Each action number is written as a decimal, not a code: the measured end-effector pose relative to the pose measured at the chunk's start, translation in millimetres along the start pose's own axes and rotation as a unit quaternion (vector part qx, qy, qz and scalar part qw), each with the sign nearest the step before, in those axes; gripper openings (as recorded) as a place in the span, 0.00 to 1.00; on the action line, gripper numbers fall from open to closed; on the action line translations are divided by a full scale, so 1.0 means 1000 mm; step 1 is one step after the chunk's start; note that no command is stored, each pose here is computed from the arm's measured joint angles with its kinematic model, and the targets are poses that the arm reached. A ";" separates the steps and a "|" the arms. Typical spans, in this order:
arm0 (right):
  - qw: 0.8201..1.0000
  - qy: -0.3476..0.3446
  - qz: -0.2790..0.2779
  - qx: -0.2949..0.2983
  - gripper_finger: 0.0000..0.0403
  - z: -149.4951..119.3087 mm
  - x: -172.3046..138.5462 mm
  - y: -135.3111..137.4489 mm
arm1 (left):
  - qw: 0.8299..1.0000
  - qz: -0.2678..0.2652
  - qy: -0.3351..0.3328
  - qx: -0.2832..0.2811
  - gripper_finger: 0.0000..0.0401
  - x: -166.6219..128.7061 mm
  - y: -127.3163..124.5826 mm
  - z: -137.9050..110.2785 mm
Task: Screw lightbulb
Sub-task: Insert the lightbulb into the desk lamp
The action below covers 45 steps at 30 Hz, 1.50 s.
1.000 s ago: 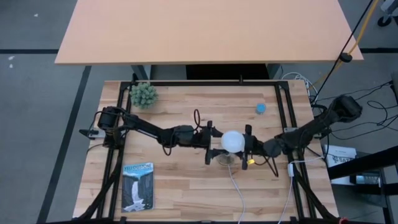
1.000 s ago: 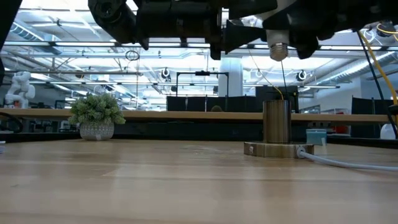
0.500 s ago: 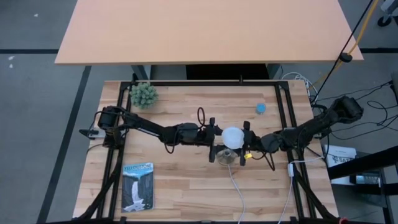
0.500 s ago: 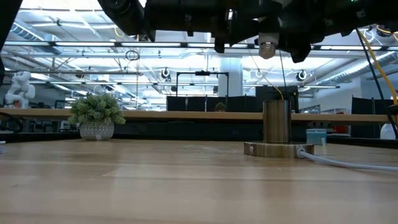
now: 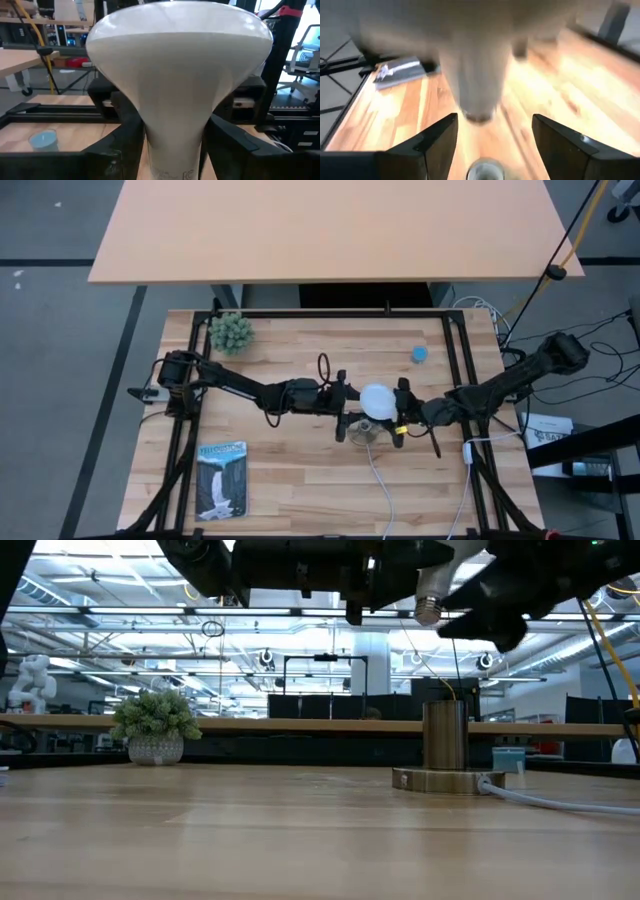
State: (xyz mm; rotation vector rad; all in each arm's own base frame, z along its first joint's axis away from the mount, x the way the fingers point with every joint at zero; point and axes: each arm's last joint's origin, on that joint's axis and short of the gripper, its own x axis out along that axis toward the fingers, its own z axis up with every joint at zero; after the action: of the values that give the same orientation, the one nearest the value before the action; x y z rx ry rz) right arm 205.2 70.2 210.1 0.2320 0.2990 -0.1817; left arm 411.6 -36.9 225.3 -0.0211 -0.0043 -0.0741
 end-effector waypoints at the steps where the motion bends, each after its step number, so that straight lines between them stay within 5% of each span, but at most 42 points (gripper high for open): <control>1: 1.000 0.010 0.002 0.012 0.62 -0.001 -0.004 -0.001 | 1.000 0.000 0.000 0.000 0.47 0.000 0.000 0.000; 8: 0.995 0.065 0.050 0.065 0.61 -0.004 -0.021 0.000 | 1.000 -0.017 0.003 -0.002 0.47 0.000 -0.003 0.000; 16: 0.977 0.174 0.025 0.121 0.59 -0.025 -0.040 -0.001 | 0.999 -0.031 0.022 -0.002 0.47 -0.004 -0.012 -0.009; 24: 0.958 0.231 0.027 0.166 0.39 -0.041 -0.058 0.010 | 0.999 -0.022 -0.038 -0.008 0.47 -0.013 -0.014 -0.022; 28: 0.954 0.227 0.026 0.193 0.23 -0.035 -0.061 0.020 | 0.999 -0.022 -0.029 -0.032 0.47 -0.001 -0.015 -0.057; 33: 0.956 0.249 0.022 0.152 0.02 -0.021 -0.062 0.039 | 0.995 -0.026 -0.073 -0.060 0.47 0.004 -0.015 -0.067; 41: 0.955 0.258 -0.107 0.096 0.04 -0.043 -0.044 0.037 | 0.997 -0.010 -0.058 -0.040 0.47 0.006 -0.005 -0.070; 45: 0.970 0.189 -0.132 0.072 0.04 -0.046 -0.032 0.042 | 0.998 -0.012 -0.043 -0.040 0.47 0.006 -0.004 -0.074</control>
State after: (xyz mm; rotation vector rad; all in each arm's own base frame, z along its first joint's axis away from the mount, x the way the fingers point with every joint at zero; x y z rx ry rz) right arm 171.7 126.3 185.7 0.3713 0.6983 -0.4242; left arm 417.4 -43.4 151.9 -0.1034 -0.0875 -0.0971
